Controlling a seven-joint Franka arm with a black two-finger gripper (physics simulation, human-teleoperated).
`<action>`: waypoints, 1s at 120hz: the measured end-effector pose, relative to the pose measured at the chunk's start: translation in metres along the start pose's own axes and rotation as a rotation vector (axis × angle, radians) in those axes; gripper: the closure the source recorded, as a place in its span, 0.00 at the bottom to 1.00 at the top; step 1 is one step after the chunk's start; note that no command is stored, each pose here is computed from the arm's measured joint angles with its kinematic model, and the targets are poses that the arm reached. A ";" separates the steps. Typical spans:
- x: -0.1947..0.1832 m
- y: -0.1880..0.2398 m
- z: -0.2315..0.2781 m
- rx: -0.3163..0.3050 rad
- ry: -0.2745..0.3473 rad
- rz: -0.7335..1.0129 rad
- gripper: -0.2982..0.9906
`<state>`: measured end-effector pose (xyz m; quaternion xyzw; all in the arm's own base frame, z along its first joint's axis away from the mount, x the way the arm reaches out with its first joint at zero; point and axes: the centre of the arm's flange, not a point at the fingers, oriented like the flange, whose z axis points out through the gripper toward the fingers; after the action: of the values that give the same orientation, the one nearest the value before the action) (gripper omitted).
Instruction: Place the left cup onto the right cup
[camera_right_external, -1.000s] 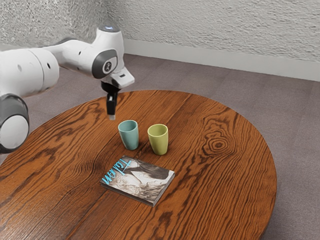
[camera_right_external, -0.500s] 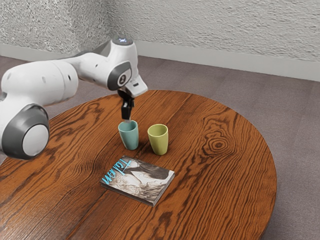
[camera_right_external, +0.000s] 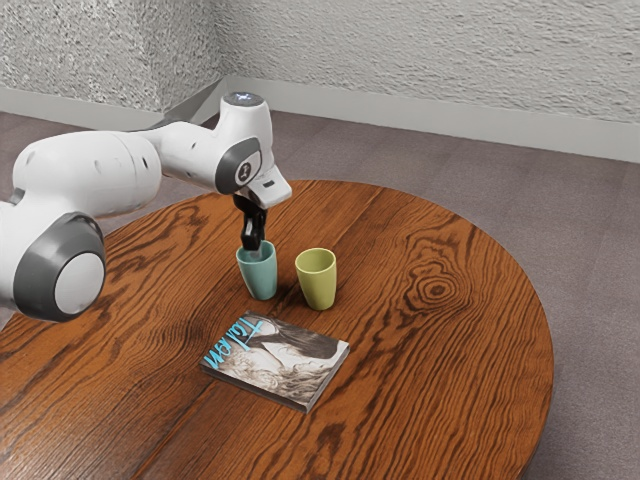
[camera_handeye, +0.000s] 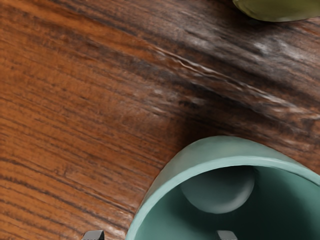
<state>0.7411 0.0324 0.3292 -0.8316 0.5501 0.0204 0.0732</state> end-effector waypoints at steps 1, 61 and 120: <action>0.000 0.000 0.000 0.000 0.000 0.000 0.61; -0.005 0.000 -0.004 -0.016 0.028 -0.016 0.83; -0.021 0.007 -0.079 -0.029 0.079 -0.058 0.84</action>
<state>0.7227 0.0380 0.4086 -0.8482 0.5281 -0.0068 0.0400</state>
